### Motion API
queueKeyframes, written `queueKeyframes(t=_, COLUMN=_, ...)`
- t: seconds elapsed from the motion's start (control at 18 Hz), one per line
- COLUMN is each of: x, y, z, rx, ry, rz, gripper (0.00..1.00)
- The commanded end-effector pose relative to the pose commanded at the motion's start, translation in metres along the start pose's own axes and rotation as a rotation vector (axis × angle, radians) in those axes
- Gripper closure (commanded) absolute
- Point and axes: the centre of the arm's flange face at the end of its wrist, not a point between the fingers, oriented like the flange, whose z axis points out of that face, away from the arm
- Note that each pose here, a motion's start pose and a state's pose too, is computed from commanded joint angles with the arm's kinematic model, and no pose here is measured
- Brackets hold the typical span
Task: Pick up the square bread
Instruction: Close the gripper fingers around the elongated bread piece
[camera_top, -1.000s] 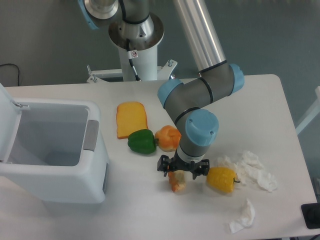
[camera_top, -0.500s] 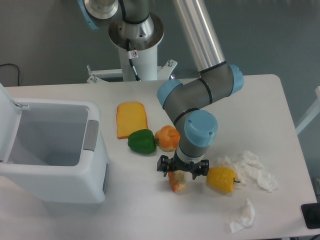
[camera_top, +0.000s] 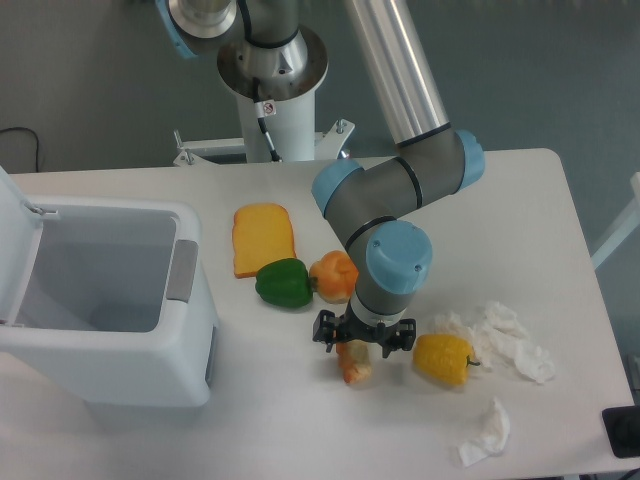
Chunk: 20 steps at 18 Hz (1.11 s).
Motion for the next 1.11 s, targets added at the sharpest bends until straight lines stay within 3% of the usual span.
queueKeyframes(t=0.11, x=0.000, y=0.000, z=0.000, rx=-0.001, ry=-0.001, rz=0.002, gripper=0.23)
queueKeyframes(t=0.17, x=0.000, y=0.000, z=0.000, rx=-0.001, ry=-0.001, rz=0.000, gripper=0.34)
queueKeyframes(t=0.44, x=0.000, y=0.000, z=-0.001, rx=0.002, ry=-0.003, rz=0.002, gripper=0.42)
queueKeyframes(t=1.11, x=0.000, y=-0.006, z=-0.014, rx=-0.002, ry=-0.060, rz=0.026, gripper=0.42)
